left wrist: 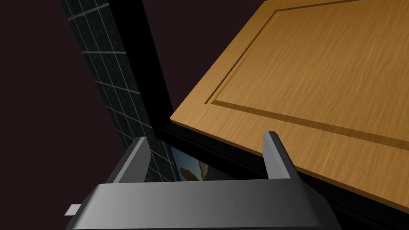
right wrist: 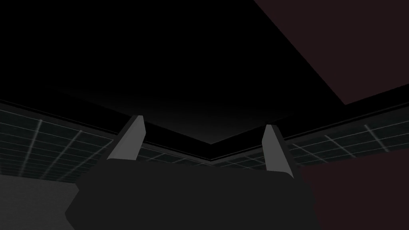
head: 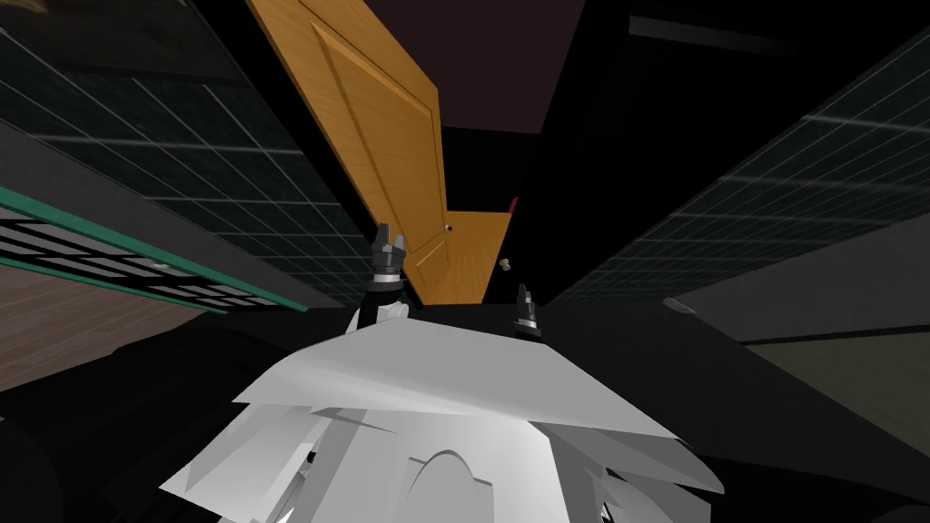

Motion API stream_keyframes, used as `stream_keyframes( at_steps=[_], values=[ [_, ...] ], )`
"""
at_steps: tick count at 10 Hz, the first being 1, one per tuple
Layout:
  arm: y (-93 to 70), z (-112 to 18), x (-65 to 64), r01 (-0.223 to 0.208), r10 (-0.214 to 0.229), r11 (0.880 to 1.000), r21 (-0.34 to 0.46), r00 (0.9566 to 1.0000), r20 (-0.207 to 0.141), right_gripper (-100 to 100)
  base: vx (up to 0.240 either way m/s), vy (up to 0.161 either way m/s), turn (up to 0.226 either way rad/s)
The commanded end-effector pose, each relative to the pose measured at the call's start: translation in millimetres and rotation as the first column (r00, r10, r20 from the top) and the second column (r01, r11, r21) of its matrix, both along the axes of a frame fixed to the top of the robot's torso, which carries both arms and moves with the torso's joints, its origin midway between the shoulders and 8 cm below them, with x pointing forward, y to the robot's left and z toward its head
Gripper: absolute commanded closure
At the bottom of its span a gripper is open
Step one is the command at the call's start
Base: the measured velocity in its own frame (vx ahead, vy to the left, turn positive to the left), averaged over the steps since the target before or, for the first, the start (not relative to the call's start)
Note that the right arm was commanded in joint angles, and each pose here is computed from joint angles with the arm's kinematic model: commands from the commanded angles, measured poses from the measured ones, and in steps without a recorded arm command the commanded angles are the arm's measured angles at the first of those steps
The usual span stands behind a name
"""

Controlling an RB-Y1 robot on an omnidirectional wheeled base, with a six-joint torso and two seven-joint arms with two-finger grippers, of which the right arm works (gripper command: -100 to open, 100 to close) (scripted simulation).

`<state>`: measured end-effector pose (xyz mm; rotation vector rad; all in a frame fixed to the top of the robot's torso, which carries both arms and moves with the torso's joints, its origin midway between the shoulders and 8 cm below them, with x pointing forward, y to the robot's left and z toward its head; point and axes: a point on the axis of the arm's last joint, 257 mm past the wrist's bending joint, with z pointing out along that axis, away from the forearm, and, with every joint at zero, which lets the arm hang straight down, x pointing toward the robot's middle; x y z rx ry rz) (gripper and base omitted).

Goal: Push the door open

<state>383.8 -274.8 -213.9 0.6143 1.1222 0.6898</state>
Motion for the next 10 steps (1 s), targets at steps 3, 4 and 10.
stream_keyframes(
  at_steps=[3, 4, 10],
  values=[
    [-3.4, -24.6, -3.9, 0.029, -0.034, 0.996, -0.088, 0.9982, -0.049, -100, 0.047, -0.044, 0.117],
    [-3.4, -24.6, -3.9, 0.034, -0.039, 0.994, -0.103, 0.9980, -0.050, -100, 0.054, -0.046, 0.077],
    [-8.1, -62.1, -12.8, 0.064, -0.097, 0.966, -0.251, 0.9880, -0.120, -100, 0.043, -0.049, 0.102]
  ],
)
